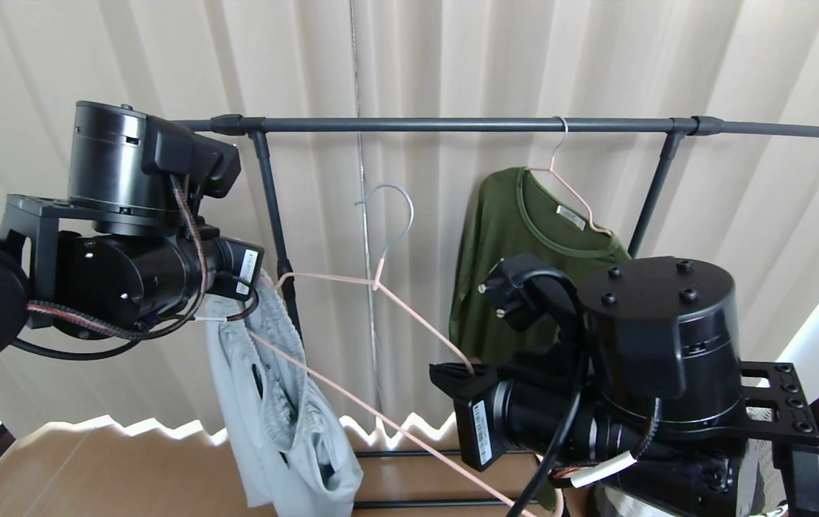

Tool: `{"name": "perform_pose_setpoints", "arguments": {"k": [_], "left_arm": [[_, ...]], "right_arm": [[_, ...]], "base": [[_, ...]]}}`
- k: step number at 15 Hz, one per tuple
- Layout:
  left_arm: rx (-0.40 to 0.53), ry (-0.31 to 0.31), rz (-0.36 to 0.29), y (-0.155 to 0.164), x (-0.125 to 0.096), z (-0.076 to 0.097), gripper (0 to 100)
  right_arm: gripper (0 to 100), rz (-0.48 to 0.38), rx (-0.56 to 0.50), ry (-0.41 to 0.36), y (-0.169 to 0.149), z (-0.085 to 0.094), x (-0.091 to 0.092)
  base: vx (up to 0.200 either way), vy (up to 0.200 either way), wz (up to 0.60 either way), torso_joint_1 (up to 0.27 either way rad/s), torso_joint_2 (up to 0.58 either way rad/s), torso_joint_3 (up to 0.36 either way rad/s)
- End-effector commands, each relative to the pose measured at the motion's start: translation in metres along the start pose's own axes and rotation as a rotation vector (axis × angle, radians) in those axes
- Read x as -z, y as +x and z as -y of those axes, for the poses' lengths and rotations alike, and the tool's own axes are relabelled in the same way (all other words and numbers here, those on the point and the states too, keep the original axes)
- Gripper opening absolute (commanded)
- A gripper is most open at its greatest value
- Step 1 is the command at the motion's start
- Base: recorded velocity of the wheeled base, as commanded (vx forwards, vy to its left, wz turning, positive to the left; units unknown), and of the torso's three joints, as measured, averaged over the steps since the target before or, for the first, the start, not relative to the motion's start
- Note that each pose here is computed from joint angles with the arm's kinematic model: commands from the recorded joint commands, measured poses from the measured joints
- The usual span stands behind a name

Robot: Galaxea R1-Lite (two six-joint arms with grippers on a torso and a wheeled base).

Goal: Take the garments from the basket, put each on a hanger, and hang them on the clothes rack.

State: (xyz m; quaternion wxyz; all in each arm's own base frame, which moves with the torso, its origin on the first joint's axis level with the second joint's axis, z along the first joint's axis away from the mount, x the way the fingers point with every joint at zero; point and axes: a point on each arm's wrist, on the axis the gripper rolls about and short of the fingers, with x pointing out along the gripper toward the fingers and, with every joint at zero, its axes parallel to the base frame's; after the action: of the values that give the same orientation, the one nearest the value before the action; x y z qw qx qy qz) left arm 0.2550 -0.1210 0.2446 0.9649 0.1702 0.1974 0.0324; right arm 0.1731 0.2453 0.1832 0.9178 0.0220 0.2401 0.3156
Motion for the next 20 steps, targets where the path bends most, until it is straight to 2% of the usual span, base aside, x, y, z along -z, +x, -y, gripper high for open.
{"name": "perform_pose_setpoints", "arguments": {"k": [1, 8, 11, 16, 20], "left_arm": [[0.041, 0.001, 0.048, -0.023, -0.006, 0.001, 0], [0.170, 0.021, 0.120, -0.053, -0.014, 0.027, 0], [0.234, -0.017, 0.141, -0.062, -0.019, 0.043, 0], [0.283, -0.038, 0.158, -0.071, -0.022, 0.054, 0], [0.339, -0.015, 0.159, -0.082, -0.014, 0.059, 0]], "right_arm": [[0, -0.004, 0.020, 0.003, 0.011, -0.002, 0.000], [0, 0.016, 0.028, 0.013, 0.020, -0.005, -0.004], [0, 0.039, 0.066, 0.019, 0.025, -0.005, -0.003], [0, 0.045, 0.071, 0.024, 0.025, -0.003, -0.004], [0, 0.085, 0.127, 0.052, 0.017, 0.013, -0.013]], "base": [[0.000, 0.000, 0.00, 0.000, 0.00, 0.000], [0.000, 0.000, 0.00, 0.000, 0.00, 0.000], [0.000, 0.000, 0.00, 0.000, 0.00, 0.000], [0.000, 0.000, 0.00, 0.000, 0.00, 0.000], [0.000, 0.000, 0.00, 0.000, 0.00, 0.000]]}}
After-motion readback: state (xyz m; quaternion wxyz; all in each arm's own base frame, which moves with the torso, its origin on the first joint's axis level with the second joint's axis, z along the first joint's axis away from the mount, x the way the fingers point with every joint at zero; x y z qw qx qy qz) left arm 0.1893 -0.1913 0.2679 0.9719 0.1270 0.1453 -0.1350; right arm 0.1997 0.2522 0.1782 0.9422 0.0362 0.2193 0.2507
